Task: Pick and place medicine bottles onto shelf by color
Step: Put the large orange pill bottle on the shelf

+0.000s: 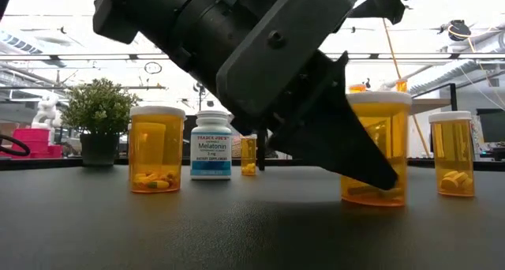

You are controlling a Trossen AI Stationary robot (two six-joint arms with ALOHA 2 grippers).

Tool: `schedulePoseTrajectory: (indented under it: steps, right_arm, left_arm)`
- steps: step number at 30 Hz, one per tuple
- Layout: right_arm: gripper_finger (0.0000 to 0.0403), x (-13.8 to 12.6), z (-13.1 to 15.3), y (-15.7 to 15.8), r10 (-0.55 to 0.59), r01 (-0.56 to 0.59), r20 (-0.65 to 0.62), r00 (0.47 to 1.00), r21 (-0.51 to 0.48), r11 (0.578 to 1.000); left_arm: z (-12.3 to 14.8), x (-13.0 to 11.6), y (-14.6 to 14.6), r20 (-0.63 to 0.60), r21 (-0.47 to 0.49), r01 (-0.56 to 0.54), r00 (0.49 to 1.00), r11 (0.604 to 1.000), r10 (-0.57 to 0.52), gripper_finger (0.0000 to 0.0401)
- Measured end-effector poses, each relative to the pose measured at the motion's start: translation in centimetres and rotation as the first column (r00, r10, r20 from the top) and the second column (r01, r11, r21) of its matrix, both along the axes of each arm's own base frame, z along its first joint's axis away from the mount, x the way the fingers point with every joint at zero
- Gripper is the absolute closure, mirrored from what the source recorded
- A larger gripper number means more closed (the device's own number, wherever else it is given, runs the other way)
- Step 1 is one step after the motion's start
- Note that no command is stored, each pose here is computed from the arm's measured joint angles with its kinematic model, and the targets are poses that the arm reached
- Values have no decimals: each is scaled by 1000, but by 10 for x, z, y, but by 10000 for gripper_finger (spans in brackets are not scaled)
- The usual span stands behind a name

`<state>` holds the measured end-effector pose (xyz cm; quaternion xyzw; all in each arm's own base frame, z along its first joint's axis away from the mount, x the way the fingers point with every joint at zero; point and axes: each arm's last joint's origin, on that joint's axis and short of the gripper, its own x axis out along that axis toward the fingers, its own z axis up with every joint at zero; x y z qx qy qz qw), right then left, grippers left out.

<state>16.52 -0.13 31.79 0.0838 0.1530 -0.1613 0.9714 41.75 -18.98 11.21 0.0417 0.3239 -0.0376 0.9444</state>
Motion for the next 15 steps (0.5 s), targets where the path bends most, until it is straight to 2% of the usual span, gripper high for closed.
schedulePoseTrajectory:
  steps: [5, 11, 15]
  right_arm:
    - [158, 1, -1, 0, 0, 0, -3, 1000, 1, 1000]
    - [158, 12, -7, 4, 35, -37, -49, 998, -35, 999]
    - [158, 23, -13, 9, 74, -82, -96, 993, -78, 994]
  left_arm:
    - [15, -4, 7, -28, 35, 9, 1000, 999, -8, 209]
    - [49, -12, 23, -68, 84, 14, 998, 996, -8, 211]
    - [81, -18, 38, -57, 80, -12, 998, 997, 17, 211]
